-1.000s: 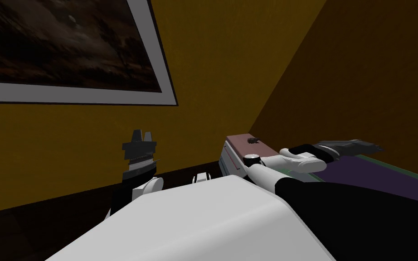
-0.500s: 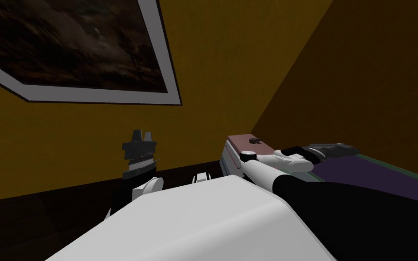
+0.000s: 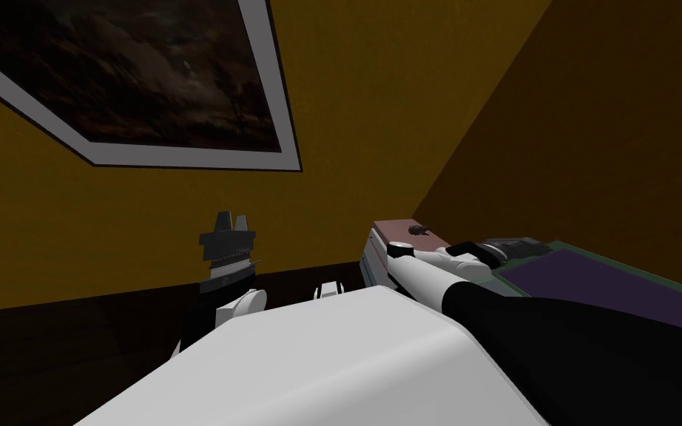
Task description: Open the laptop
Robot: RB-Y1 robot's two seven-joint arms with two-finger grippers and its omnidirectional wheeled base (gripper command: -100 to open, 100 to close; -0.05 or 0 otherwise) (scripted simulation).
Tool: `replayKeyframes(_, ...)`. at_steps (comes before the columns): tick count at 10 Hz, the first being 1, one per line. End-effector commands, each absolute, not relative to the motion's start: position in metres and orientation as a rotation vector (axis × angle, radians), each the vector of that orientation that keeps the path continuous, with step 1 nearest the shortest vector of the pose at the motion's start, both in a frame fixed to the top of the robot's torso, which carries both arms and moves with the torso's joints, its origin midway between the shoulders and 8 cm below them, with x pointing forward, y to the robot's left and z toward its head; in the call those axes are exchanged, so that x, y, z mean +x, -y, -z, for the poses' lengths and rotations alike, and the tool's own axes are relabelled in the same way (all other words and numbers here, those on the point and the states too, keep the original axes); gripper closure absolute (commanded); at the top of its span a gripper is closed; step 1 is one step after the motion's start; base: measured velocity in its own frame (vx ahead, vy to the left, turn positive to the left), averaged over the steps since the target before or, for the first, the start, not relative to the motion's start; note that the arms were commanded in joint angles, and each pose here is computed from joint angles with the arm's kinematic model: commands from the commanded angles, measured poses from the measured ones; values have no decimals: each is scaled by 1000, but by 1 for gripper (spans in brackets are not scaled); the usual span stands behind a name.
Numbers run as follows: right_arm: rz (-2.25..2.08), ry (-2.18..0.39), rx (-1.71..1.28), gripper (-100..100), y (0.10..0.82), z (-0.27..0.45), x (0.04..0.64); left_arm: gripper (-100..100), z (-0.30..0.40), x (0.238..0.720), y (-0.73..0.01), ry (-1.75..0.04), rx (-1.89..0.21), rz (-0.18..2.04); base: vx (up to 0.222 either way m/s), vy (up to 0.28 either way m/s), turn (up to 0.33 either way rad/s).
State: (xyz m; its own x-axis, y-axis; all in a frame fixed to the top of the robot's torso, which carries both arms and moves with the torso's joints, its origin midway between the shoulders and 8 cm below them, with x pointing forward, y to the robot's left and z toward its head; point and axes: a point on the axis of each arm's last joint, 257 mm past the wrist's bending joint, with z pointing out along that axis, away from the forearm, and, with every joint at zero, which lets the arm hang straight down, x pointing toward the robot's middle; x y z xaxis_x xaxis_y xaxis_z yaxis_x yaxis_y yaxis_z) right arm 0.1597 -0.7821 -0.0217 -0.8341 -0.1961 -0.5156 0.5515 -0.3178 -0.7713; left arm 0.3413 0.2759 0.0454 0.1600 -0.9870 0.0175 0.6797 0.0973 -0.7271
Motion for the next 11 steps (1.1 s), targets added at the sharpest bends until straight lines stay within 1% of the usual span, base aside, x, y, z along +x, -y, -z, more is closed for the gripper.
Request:
replayKeyframes(1, 2182, -1475, 454, 100, 780, 27, 159, 0, -45, 341, -276, -559, -684, 1333, 0, 0, 0)
replayKeyframes(2, 2186, -1448, 416, -100, 779, 17, 168, 0, -45, 341, -276, -559, -684, 1333, -33, 6, -5)
replayKeyframes(6, 2186, -1373, 286, -100, 778, -9, 195, 0, -45, 341, -276, -558, -684, 1333, -99, 25, -17)
replayKeyframes(11, 2159, -1314, 85, -100, 777, -19, 227, 0, -45, 341, -276, -558, -684, 1333, -199, 53, -27)
